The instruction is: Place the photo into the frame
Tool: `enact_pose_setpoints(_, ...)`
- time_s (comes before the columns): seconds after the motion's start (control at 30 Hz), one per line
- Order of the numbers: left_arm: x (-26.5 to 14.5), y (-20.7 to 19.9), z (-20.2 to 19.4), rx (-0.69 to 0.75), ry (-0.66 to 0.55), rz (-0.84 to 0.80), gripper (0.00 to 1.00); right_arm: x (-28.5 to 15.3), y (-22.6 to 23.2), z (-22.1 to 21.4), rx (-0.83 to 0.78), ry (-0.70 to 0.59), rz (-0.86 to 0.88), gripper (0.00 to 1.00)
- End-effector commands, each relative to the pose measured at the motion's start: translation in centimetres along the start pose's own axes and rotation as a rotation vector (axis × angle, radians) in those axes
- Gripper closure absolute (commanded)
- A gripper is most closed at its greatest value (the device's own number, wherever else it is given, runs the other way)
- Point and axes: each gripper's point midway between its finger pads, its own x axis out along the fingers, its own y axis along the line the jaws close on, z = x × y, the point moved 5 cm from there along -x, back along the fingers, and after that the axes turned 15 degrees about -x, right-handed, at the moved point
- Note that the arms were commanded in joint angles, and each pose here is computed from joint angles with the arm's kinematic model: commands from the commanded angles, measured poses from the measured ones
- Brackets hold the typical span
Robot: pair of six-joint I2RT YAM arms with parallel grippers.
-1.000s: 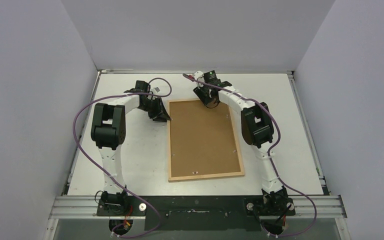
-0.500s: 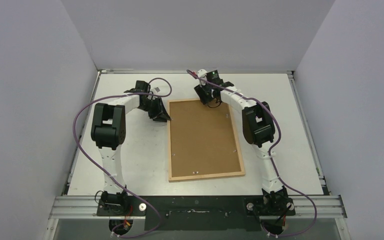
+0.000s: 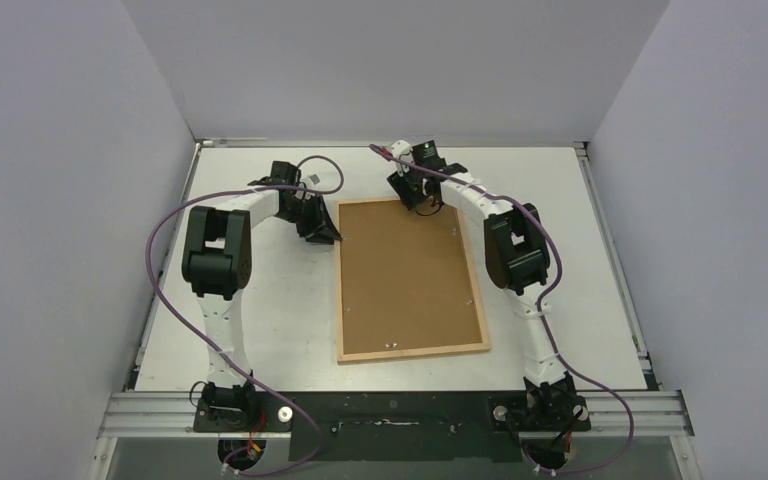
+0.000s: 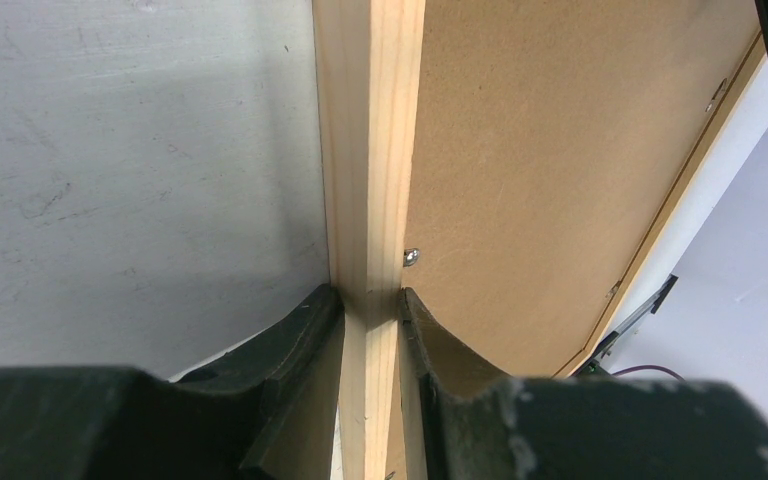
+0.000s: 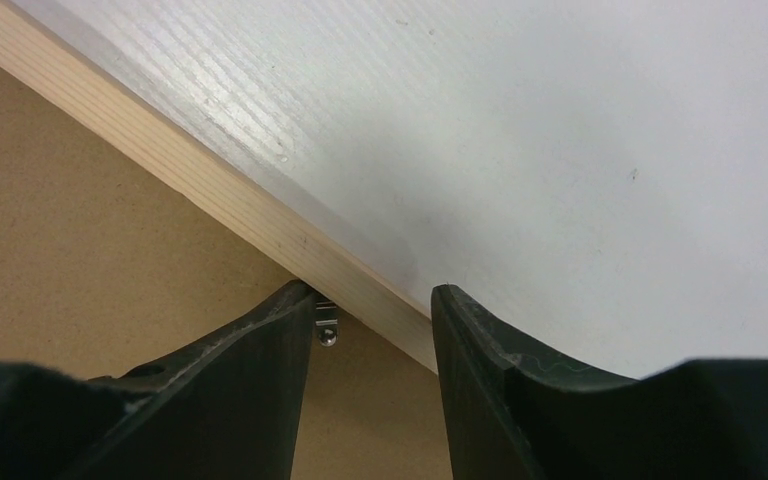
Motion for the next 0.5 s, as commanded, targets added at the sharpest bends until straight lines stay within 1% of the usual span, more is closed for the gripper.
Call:
enact_pose_setpoints(0.0, 1.43, 2.69, -0.79, -0.007, 0.028, 0.109, 0.77, -0.49, 0.08, -2.50, -0.012, 0.111, 0.025, 0.57)
enact_pose_setpoints(0.1, 1.42, 2.80, -0.83, -0.007, 0.030, 0.112, 0.77, -0.53, -0.12, -2.57, -0.006, 0.113, 0.010, 0.63)
enact_pose_setpoints(0.33, 1.43, 3.04, -0.92, -0.005, 0.030, 0.125, 0.78, -0.50, -0.40, -2.44, 0.017, 0.090, 0.005, 0.67)
enact_pose_setpoints(0.47, 1.42, 3.10, -0.93, -0.006, 0.029, 0.130, 0.78, -0.34, -0.30, -2.49, 0.030, 0.083, 0.014, 0.73)
